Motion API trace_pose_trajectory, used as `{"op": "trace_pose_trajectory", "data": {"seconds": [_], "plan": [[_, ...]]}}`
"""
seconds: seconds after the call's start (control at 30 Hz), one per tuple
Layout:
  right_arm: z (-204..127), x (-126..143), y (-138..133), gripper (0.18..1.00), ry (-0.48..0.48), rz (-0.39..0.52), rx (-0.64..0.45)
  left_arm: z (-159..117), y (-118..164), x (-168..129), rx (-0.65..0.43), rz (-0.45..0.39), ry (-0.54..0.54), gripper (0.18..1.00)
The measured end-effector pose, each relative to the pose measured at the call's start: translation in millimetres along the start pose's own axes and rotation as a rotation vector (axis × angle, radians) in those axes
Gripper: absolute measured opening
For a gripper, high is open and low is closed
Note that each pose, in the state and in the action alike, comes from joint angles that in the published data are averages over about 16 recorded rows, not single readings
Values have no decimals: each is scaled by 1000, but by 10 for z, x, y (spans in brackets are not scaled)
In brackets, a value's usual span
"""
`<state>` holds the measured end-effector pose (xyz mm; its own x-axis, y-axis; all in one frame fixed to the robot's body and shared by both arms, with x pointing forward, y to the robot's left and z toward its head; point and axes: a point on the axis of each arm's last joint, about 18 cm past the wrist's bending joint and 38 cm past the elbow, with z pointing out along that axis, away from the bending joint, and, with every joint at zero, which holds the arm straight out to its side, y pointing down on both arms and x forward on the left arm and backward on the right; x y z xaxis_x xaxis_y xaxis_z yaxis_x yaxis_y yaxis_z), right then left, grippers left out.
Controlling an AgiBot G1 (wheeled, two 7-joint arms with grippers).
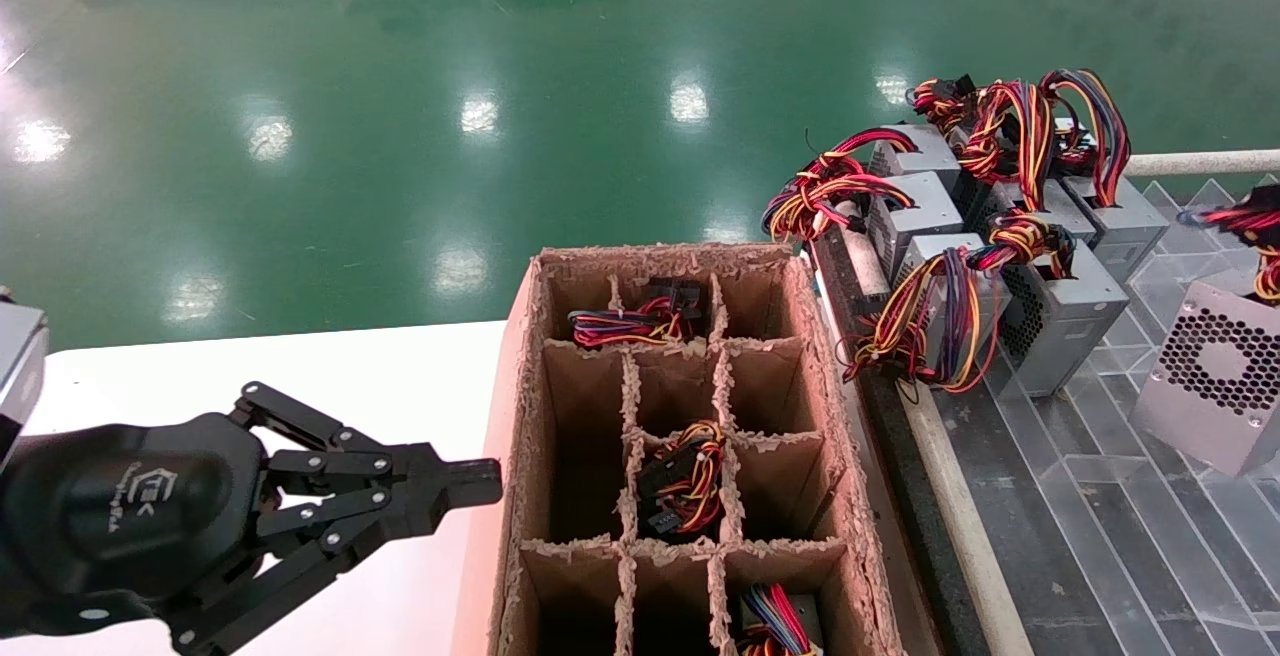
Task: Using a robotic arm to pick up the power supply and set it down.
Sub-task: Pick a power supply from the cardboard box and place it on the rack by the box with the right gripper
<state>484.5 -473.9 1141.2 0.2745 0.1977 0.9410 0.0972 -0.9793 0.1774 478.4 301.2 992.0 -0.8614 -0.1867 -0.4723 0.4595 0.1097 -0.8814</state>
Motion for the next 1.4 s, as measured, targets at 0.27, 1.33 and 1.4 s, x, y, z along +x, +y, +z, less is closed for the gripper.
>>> {"op": "trace_pose_trajectory", "data": {"seconds": [0.27,1.33,1.4], "plan": [[-189,17,59,208,0,15,-39,0,0,0,0,0,0,191],[-261,-82,134,207,-33,54,-68,0,0,0,0,0,0,191],[-238,-95,143,207,-32,55,-69,0,0,0,0,0,0,191]]}}
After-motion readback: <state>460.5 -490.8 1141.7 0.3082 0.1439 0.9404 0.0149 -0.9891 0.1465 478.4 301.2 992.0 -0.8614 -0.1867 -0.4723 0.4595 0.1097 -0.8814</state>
